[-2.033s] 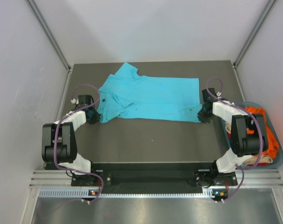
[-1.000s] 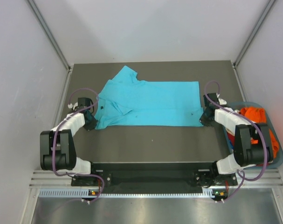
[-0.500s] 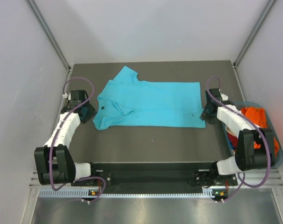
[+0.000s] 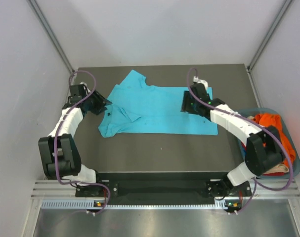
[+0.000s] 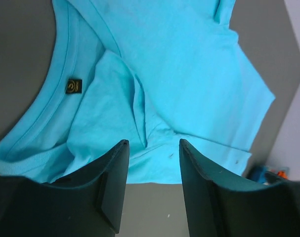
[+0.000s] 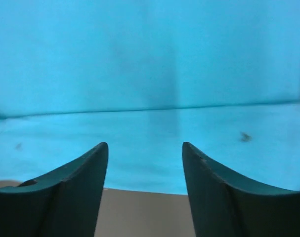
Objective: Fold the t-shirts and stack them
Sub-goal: Fold the tshirt
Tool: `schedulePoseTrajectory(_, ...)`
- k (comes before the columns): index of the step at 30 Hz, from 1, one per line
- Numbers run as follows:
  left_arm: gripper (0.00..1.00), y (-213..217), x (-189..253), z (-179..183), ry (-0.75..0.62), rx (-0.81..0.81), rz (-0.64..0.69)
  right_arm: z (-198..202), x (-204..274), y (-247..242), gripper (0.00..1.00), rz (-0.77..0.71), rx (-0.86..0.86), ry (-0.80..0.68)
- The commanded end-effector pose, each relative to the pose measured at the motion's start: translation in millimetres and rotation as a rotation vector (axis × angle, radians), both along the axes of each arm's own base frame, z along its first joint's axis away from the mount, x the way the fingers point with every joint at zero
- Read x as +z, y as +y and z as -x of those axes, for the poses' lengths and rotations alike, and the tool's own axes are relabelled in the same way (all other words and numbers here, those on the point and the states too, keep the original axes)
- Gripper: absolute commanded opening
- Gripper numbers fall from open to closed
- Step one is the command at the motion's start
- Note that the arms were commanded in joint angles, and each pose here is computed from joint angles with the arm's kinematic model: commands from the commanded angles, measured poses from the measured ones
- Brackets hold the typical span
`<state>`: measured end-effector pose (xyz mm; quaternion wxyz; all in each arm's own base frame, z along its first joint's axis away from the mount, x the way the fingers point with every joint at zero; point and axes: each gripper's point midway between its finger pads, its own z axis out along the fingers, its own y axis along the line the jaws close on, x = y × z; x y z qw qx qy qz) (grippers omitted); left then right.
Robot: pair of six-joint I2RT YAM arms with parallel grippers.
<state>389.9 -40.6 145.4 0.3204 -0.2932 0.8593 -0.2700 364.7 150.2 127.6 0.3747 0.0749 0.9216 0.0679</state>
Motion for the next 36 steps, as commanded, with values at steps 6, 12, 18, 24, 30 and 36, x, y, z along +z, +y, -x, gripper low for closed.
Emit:
schedulePoseTrajectory(6,0.46,76.7,0.0,-22.5,-0.015,0.185,0.113,-42.8,56.9,170.1,0.64,-0.077,0.390,-0.232)
schedulePoseTrajectory(12,0.46,106.8,-16.1,3.6,-0.035,0.357,0.021,-52.9,41.4,252.9,0.63,-0.056,0.523,-0.249)
schedulePoseTrajectory(18,0.47,118.3,-38.4,25.7,0.030,0.412,-0.053,-59.8,15.4,295.9,0.63,-0.040,0.588,-0.231)
schedulePoseTrajectory(24,0.45,119.4,-64.6,46.8,0.137,0.444,-0.051,-57.6,5.2,316.3,0.63,-0.048,0.660,-0.243)
schedulePoseTrajectory(30,0.43,94.4,-81.5,51.1,0.138,0.394,0.072,-59.8,-3.5,324.7,0.63,-0.037,0.706,-0.241)
schedulePoseTrajectory(36,0.43,86.0,-96.3,56.1,0.184,0.345,0.091,-61.7,-18.6,347.5,0.62,-0.053,0.756,-0.249)
